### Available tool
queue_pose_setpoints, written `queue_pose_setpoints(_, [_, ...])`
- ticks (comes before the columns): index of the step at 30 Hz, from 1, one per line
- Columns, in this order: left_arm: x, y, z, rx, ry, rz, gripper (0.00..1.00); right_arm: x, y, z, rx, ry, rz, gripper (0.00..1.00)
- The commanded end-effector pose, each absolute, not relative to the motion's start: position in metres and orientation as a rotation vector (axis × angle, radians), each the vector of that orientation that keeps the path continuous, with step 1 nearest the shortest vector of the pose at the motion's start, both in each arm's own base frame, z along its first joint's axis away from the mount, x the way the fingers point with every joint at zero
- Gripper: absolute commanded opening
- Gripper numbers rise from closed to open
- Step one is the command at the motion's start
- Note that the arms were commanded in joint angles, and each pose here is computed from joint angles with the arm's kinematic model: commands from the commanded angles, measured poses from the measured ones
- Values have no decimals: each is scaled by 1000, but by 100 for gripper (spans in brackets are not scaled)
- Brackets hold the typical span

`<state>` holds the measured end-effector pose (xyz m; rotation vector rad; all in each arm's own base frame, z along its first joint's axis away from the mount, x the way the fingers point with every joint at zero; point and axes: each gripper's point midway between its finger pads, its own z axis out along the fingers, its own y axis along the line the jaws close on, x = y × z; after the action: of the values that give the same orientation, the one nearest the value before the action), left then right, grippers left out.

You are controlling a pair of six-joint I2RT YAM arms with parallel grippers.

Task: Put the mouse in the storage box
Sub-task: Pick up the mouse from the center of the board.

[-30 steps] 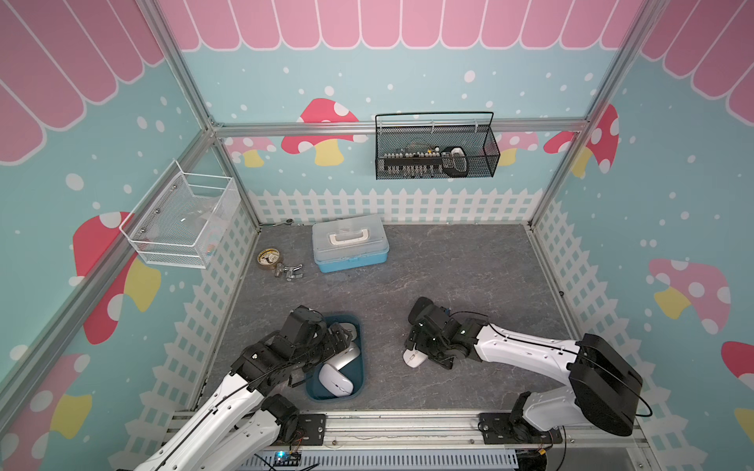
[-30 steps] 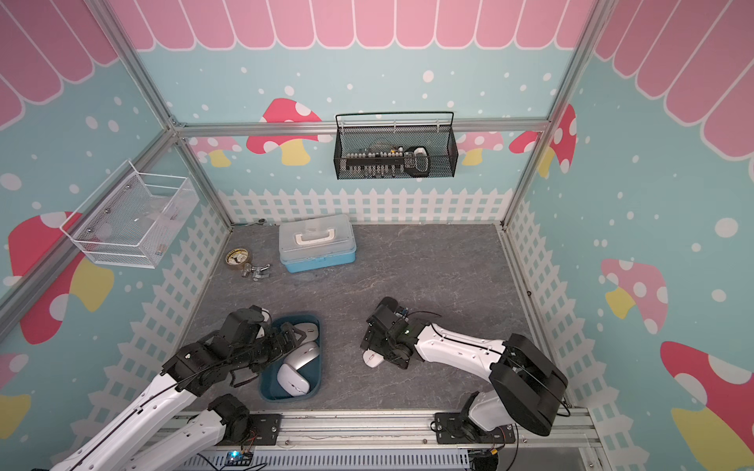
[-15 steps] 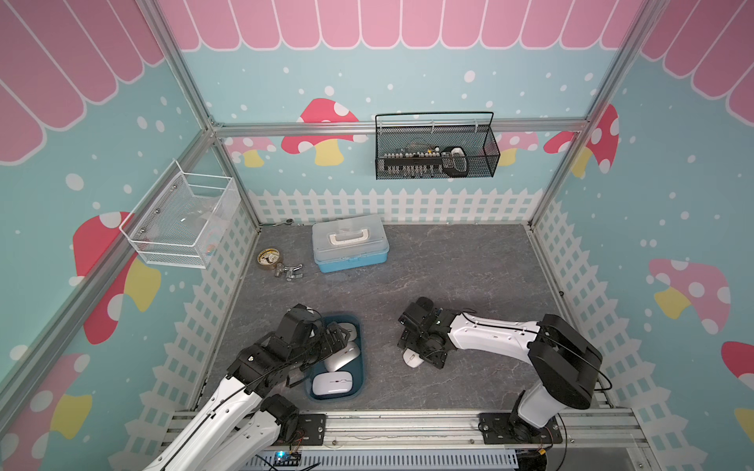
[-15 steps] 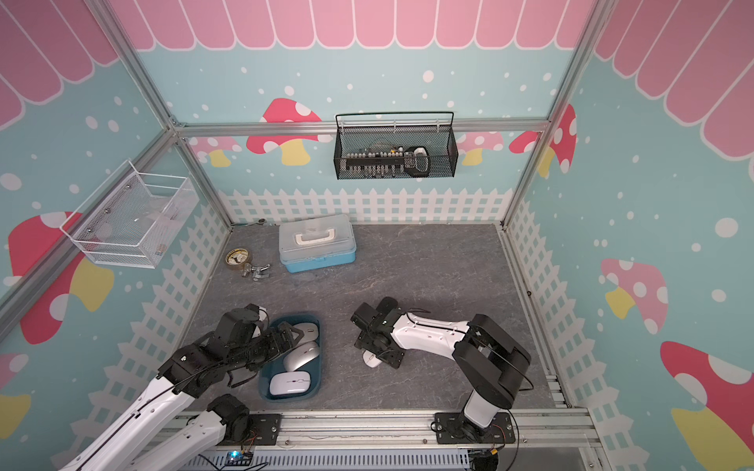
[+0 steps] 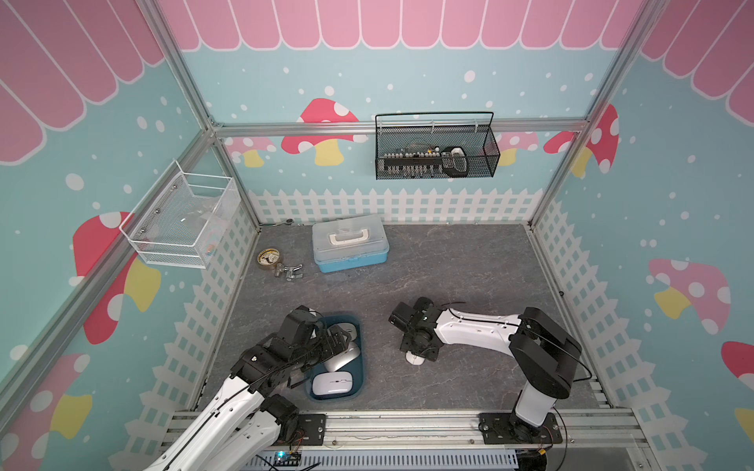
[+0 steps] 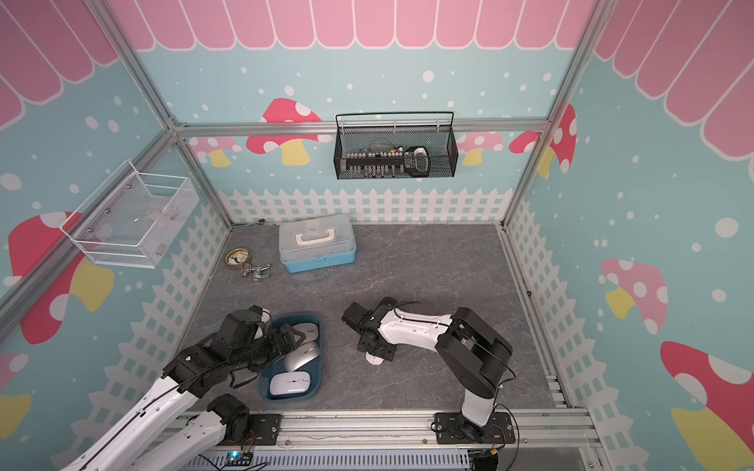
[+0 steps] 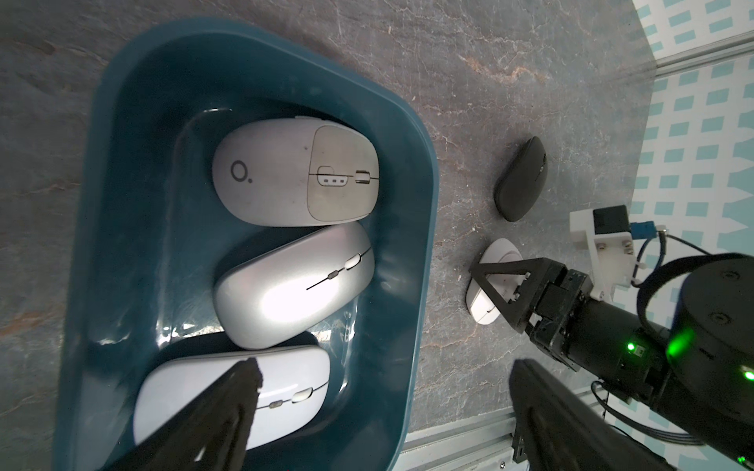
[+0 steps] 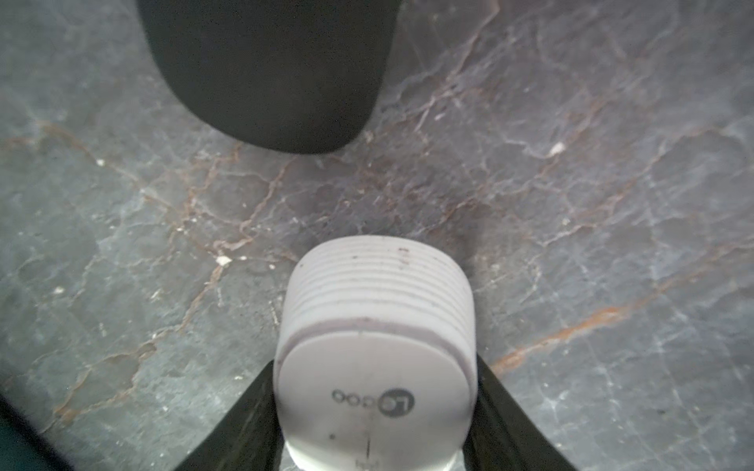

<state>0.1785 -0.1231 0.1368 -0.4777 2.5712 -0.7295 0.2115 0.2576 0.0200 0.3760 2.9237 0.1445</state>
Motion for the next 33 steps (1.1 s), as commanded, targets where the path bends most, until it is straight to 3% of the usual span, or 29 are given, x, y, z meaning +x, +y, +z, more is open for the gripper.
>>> queue_pose_setpoints(1, [180,-128,141,-429,2556,-764,99,211,258,0,149,2916,182,49])
queue_pose_setpoints(6, [180,-133,143,-414,2552,-809,99,221,249,19,-37,2802,177,40])
queue_pose_setpoints(10, [179,-150,154,-337,2532,-942,99,235,272,62,-411,2574,339,38])
queue_pose_setpoints(15, [179,-173,176,-238,2485,-1132,98,250,274,119,-664,2306,295,34])
queue_pose_setpoints(22, [160,-224,239,177,2303,-1605,95,218,304,171,-1024,1953,542,37])
queue_pose_setpoints(27, [153,-233,258,349,2250,-1669,94,191,312,192,-1156,1734,678,38])
queue_pose_setpoints(33, [163,-241,245,348,2313,-1664,88,160,312,216,-1235,1427,777,37])
